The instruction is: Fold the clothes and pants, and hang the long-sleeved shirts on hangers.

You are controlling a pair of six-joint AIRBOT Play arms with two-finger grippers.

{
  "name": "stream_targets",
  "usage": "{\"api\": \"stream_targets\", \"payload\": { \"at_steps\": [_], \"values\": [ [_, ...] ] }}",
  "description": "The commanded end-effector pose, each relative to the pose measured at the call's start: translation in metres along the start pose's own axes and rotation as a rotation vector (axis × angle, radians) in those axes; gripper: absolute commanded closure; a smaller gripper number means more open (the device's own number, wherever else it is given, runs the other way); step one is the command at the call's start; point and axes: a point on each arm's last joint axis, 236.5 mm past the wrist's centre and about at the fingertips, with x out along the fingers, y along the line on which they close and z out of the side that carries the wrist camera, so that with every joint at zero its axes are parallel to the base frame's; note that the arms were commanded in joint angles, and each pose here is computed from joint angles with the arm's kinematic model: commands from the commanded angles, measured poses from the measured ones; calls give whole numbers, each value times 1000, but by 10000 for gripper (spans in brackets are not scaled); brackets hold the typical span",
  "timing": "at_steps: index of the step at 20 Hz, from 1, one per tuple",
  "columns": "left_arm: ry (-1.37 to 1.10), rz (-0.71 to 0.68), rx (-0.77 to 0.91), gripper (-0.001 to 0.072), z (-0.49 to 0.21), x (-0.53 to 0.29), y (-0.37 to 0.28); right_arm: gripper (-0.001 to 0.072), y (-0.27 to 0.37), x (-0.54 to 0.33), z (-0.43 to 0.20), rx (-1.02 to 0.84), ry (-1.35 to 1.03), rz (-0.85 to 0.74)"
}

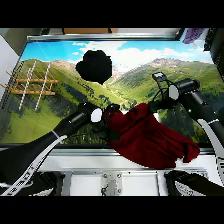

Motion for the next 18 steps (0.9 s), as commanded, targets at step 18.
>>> {"api": "stream_targets", "payload": {
  "at_steps": [18],
  "values": [
    [-38,-20,-15,689,23,14,-2,175,77,18,-47,312,59,124]
  ]
}}
